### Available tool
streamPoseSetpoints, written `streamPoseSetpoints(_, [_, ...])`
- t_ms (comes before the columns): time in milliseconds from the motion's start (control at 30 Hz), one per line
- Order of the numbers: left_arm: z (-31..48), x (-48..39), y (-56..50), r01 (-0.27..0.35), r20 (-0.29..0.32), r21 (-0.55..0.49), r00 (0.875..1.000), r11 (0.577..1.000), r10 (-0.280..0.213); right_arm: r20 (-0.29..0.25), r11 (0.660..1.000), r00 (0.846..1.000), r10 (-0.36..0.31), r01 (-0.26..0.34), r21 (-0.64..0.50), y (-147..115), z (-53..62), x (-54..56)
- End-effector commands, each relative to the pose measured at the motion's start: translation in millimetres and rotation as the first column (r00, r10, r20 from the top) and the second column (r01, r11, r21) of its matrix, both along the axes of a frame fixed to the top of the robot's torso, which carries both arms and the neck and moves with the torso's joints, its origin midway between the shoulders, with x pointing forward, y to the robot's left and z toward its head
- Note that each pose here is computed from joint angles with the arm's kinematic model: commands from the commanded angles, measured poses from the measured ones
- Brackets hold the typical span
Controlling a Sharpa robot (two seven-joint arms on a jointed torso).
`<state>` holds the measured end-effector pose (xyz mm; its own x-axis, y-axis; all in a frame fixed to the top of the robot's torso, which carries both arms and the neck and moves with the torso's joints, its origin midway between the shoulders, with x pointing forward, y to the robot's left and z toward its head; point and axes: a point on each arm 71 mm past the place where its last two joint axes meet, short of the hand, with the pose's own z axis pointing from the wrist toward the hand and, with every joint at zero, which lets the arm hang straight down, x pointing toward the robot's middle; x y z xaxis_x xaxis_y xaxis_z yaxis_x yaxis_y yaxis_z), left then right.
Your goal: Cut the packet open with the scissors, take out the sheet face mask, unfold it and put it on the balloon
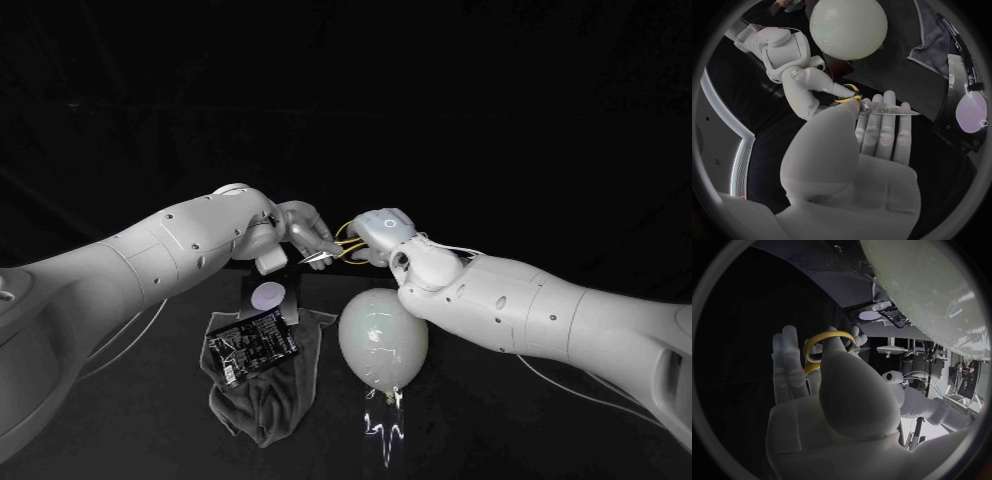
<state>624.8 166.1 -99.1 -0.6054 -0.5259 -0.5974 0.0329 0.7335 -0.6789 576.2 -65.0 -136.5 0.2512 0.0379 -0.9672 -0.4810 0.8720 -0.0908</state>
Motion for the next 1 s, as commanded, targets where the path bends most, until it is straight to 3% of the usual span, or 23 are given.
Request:
streamPoseSetpoints(33, [-0.8,-0.5,-3.2,-0.024,-0.025,-0.033,0.999,0.999,0.023,0.005,0.985,0.989,0.146,-0.146,0.097,11,6.9,-8.5])
streamPoseSetpoints(267, [-1.4,-0.6,-2.3,-0.032,-0.037,-0.041,0.999,0.999,0.03,-0.068,0.983,0.983,0.171,-0.166,0.075,10,2.5,-8.1])
streamPoseSetpoints(1000, [-3.2,-0.9,2.4,-0.047,-0.06,-0.03,0.997,0.998,0.045,-0.107,0.989,0.985,0.134,-0.126,0.075,-1,0.0,-5.0])
